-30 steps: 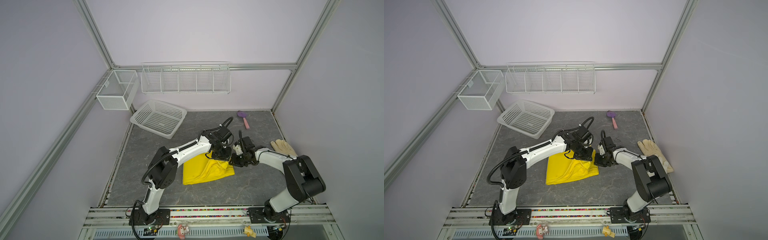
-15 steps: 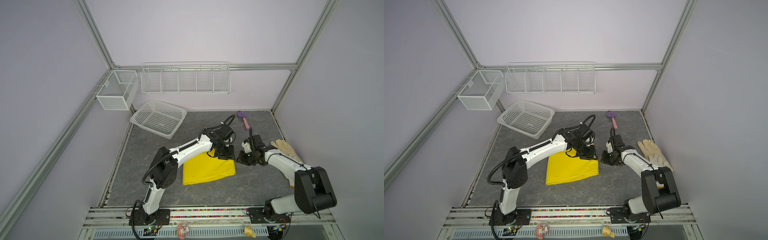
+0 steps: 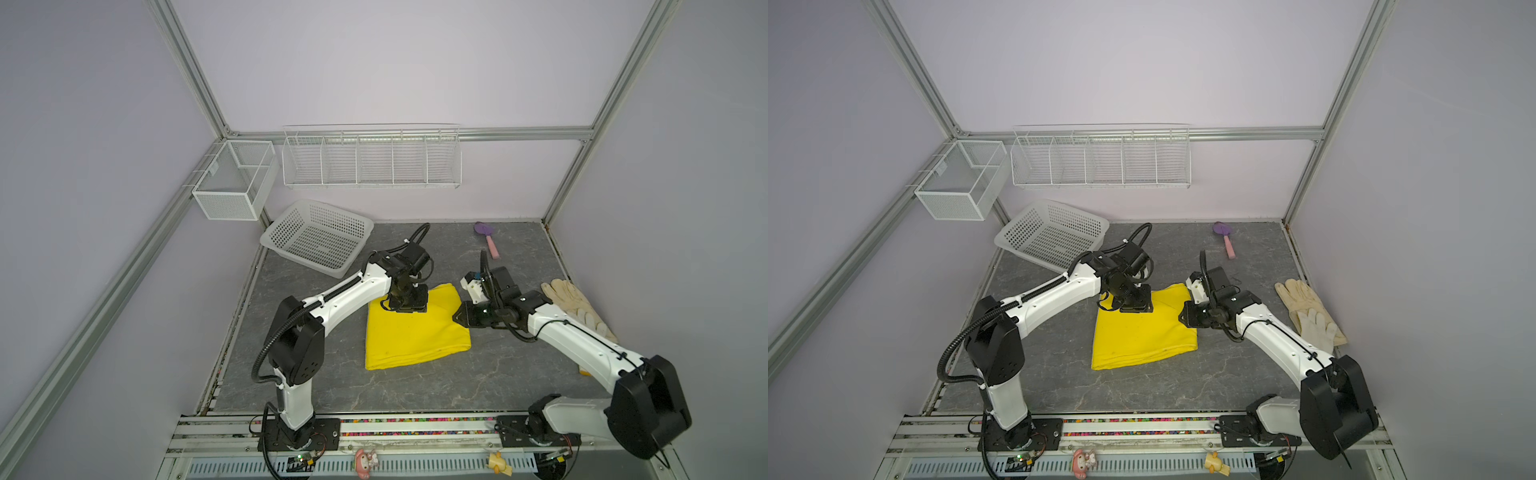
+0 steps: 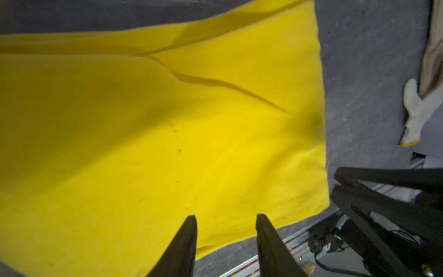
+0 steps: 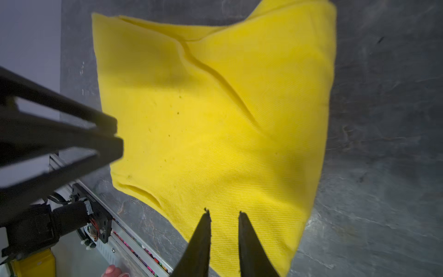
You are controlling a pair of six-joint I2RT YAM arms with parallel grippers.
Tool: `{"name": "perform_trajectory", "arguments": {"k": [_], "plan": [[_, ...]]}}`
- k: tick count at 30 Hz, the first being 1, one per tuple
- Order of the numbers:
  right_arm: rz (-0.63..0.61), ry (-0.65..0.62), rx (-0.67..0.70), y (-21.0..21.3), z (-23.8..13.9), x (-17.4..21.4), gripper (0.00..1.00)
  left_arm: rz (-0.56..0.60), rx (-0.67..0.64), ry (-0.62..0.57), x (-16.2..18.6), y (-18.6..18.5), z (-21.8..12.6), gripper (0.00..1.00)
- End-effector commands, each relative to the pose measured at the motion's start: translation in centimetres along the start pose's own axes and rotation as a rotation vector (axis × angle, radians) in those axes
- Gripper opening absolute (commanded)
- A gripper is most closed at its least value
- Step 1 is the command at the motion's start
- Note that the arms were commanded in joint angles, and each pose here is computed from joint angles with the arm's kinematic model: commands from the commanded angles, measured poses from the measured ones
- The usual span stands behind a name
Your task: Fold and stack the trousers
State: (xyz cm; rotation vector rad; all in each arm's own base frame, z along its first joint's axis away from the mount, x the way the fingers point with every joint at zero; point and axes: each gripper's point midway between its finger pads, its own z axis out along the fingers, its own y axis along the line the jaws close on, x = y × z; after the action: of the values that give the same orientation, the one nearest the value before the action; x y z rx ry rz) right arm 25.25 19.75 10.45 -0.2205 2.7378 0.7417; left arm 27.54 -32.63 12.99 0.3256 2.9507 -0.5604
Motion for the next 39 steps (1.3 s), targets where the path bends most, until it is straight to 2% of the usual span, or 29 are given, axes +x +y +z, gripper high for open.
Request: {"name": "perform_trajectory", "arguments": {"k": [1, 6, 9, 14, 18, 23, 26, 34, 39], "plan": [[0.037, 0.084, 0.089, -2.8, 2.2, 3.1, 0.24, -0.003, -0.081, -0.078, -2.3, 3.0, -0.3, 0.42], [0.06, 0.147, 0.198, -6.1, 3.6, 6.0, 0.24, -0.027, -0.242, -0.098, -4.7, 7.9, 0.4, 0.42], [0.065, 0.164, 0.263, -7.5, 3.7, 6.6, 0.24, -0.038, -0.28, -0.044, -4.6, 9.4, 1.3, 0.42], [0.038, 0.157, 0.245, -6.8, 3.4, 6.0, 0.25, -0.037, -0.356, 0.026, -3.9, 11.7, 3.8, 0.42], [0.0, 0.092, 0.196, -5.1, 2.3, 4.2, 0.26, -0.055, -0.434, 0.014, -4.7, 13.6, 4.3, 0.41], [-0.063, -0.002, 0.189, -3.5, 1.0, 1.0, 0.26, -0.063, -0.404, 0.053, -3.9, 13.8, 6.6, 0.42], [-0.081, -0.085, 0.179, -2.3, 0.3, -1.7, 0.27, -0.05, -0.392, 0.037, -4.0, 13.7, 6.3, 0.42], [-0.109, -0.181, 0.219, -2.3, 3.1, -7.2, 0.27, -0.017, -0.377, -0.029, -5.9, 11.7, 1.0, 0.44], [-0.091, -0.187, 0.285, -4.6, 5.7, -8.7, 0.27, -0.008, -0.4, 0.004, -5.4, 12.7, 2.2, 0.45]]}}
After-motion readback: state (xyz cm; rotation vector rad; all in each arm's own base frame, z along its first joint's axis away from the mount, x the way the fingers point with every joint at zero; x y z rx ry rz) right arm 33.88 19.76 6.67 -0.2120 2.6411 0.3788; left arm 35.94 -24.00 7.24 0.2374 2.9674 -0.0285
